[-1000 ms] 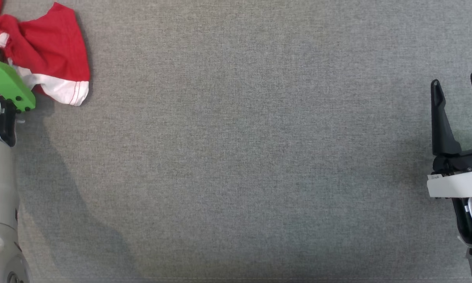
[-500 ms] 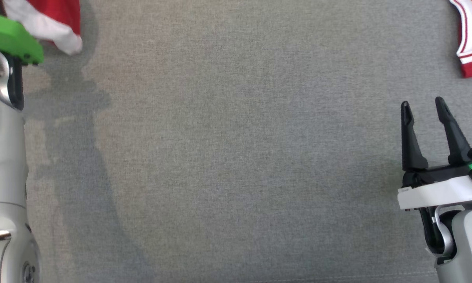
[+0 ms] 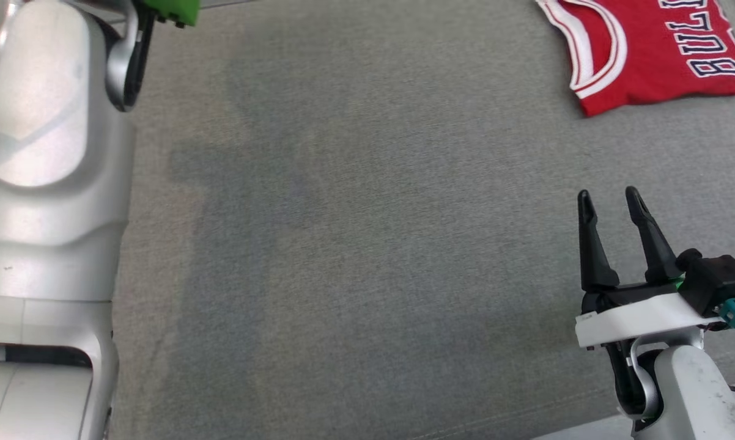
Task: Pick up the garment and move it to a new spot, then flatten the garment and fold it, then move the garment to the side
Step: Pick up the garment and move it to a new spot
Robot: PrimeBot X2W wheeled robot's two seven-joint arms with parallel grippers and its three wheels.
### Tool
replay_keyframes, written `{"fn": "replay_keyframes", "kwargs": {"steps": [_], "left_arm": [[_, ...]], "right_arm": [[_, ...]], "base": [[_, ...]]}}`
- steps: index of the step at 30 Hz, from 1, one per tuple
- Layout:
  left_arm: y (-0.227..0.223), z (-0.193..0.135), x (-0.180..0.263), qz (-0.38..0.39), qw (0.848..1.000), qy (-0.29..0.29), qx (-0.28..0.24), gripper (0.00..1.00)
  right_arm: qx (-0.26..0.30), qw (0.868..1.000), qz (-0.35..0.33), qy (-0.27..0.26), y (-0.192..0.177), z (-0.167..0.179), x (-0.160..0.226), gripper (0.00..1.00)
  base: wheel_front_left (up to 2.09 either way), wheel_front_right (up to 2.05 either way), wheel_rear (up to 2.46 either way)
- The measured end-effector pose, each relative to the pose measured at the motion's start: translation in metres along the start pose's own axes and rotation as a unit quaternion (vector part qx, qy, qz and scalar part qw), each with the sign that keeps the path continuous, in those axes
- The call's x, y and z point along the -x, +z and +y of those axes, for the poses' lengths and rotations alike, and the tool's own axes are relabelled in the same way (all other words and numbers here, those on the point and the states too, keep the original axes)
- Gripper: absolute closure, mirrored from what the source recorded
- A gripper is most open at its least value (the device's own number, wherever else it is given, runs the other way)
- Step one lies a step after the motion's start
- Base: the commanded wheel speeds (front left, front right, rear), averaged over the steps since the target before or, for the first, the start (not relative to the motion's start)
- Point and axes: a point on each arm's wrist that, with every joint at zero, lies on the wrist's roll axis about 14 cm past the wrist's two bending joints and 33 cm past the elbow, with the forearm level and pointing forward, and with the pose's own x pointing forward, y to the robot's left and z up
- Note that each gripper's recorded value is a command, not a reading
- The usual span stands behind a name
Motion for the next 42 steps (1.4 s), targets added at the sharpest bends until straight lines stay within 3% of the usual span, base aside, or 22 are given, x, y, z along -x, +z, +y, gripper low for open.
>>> {"fn": "replay_keyframes", "kwargs": {"steps": [6, 10, 21, 22, 23, 30, 34, 42], "left_arm": [[-0.016, -0.083, 0.002, 0.018, 0.995, -0.085, 0.041, 1.0], [-0.058, -0.128, 0.029, 0.068, 0.988, -0.124, 0.067, 1.0], [-0.171, -0.19, 0.145, 0.241, 0.949, -0.152, 0.135, 1.0], [-0.175, -0.193, 0.154, 0.251, 0.946, -0.154, 0.138, 0.72], [-0.178, -0.194, 0.159, 0.256, 0.944, -0.154, 0.137, 0.0], [-0.138, -0.175, 0.137, 0.183, 0.967, -0.113, 0.134, 0.0], [-0.101, -0.127, 0.129, 0.117, 0.985, -0.042, 0.119, 0.0], [-0.076, -0.026, 0.188, 0.099, 0.988, 0.104, 0.055, 0.0]], "right_arm": [[-0.004, 0.999, -0.017, -0.038, 0.015, -0.019, 0.019, 0.0], [-0.004, 0.998, -0.025, -0.057, 0.022, -0.029, 0.029, 0.0], [-0.009, 0.997, -0.021, -0.069, 0.02, -0.033, 0.035, 0.0], [-0.01, 0.998, -0.019, -0.067, 0.019, -0.032, 0.034, 0.0], [-0.01, 0.998, -0.018, -0.065, 0.017, -0.031, 0.034, 0.0], [-0.016, 0.998, -0.013, -0.053, 0.013, -0.023, 0.034, 0.0], [-0.019, 0.999, -0.013, -0.044, 0.012, -0.017, 0.034, 0.0], [-0.021, 0.999, -0.015, -0.019, 0.012, -0.002, 0.029, 0.0]], "base": [[0.0, 0.0, 0.0], [0.0, 0.0, 0.0], [0.0, 0.0, 0.0], [0.0, 0.0, 0.0], [0.0, 0.0, 0.0], [0.0, 0.0, 0.0], [0.0, 0.0, 0.0], [0.0, 0.0, 0.0]]}}
